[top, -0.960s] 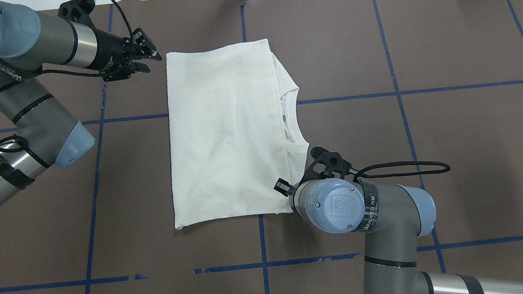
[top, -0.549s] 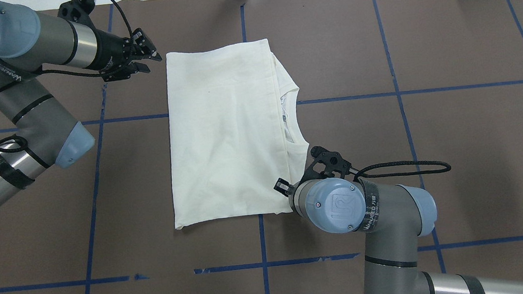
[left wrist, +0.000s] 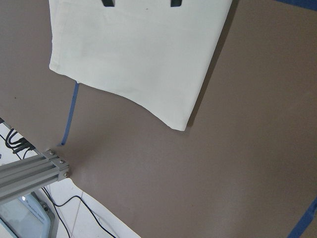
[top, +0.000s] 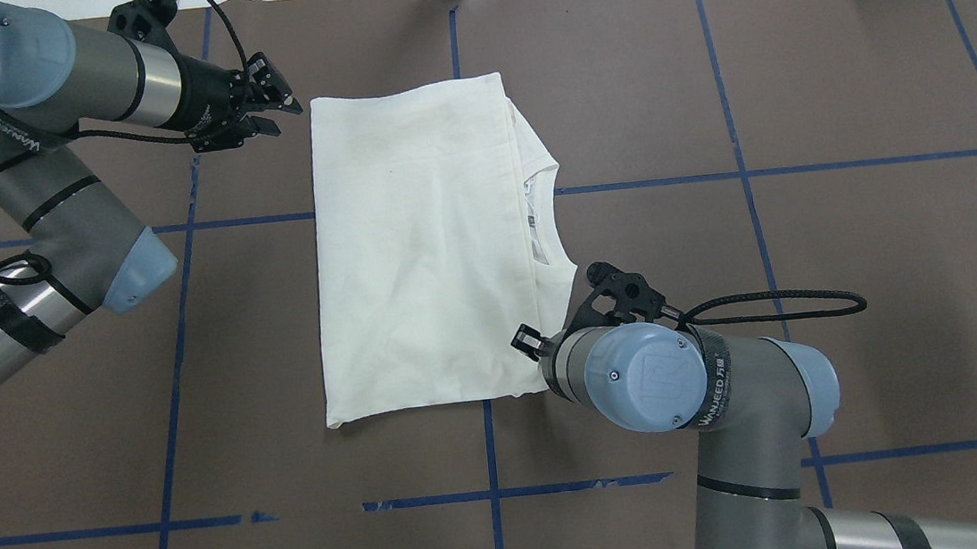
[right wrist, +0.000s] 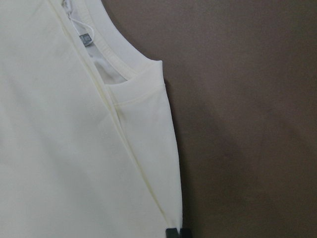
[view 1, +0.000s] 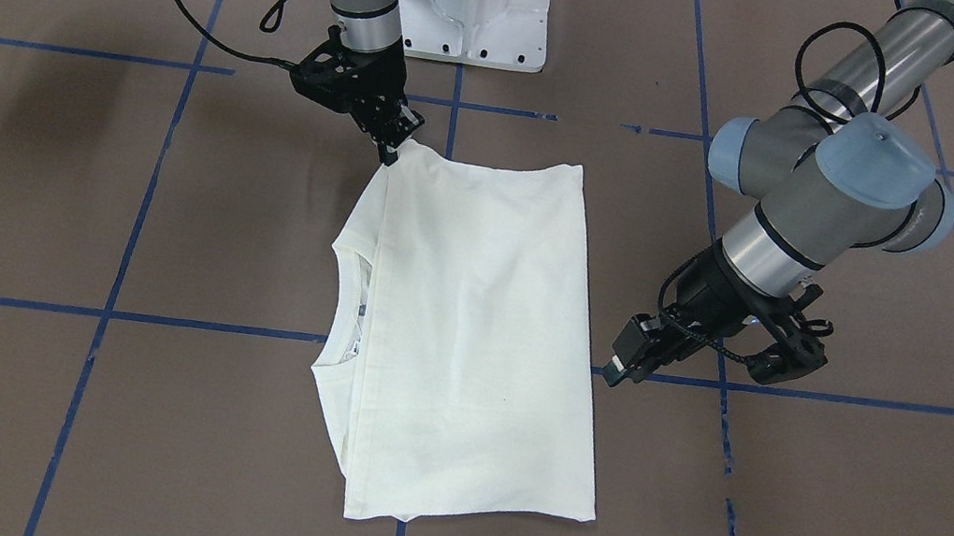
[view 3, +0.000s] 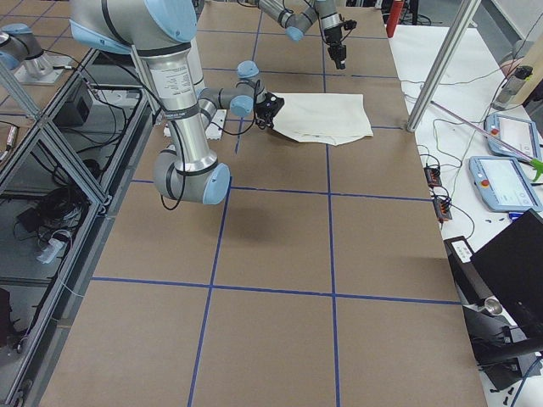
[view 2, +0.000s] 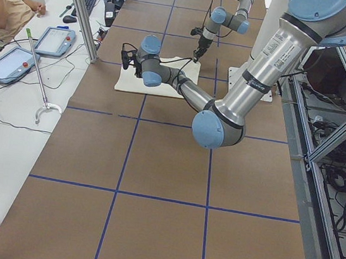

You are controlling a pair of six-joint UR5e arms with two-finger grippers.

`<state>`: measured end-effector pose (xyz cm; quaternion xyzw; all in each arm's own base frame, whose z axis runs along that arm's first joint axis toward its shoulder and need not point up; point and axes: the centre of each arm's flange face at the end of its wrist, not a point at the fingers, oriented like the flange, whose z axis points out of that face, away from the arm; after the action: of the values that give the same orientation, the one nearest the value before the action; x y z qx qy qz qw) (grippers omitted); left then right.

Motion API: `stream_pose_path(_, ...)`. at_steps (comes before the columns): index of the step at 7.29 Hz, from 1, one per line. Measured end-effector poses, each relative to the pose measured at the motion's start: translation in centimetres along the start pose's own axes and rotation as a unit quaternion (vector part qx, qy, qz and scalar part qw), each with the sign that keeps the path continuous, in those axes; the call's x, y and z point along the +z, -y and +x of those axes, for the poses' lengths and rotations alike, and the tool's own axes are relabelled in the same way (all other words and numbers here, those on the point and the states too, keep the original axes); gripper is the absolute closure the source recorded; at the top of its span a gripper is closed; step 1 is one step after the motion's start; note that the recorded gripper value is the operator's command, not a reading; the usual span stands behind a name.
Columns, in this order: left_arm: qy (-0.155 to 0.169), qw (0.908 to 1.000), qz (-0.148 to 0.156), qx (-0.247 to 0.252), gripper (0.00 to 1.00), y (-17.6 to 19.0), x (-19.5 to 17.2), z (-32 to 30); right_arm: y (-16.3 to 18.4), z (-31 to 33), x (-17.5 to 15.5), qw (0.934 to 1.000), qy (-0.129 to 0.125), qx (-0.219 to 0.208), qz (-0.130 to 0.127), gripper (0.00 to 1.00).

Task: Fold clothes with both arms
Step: 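Move both grippers to the shirt edge nearest the robot and grasp it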

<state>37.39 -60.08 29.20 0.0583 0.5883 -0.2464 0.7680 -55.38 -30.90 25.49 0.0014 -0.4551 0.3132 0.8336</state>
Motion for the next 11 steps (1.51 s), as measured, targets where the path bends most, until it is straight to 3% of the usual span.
stream_pose_path(2,-0.002,1.0000,0.000,-0.007,0.50,-0.4,0.0,0.3,0.5,1.2,-1.0,1.0000,0.002,0.001,-0.001,1.00)
stream_pose_path(3,-0.003,0.9995,-0.003,-0.030,0.46,-2.9,0.2,0.3,0.5,2.2,-1.9,1.0000,0.004,-0.001,-0.006,1.00)
stream_pose_path(4,0.006,0.9985,-0.004,-0.055,0.45,-8.4,0.5,0.0,0.4,2.9,-2.6,0.9999,0.006,-0.002,-0.010,1.00)
stream_pose_path(6,0.078,0.9937,0.003,-0.081,0.42,-21.8,-0.3,-0.9,0.1,3.3,-3.0,0.9999,0.006,-0.004,-0.014,1.00)
stream_pose_path(8,0.132,0.9857,0.002,-0.104,0.42,-30.4,0.1,-3.2,-0.5,3.5,-2.9,0.9998,0.005,-0.007,-0.017,1.00)
stream_pose_path(11,0.169,0.9794,0.009,-0.110,0.42,-33.1,1.0,-7.0,-0.7,3.4,-2.9,0.9998,0.005,-0.009,-0.019,1.00)
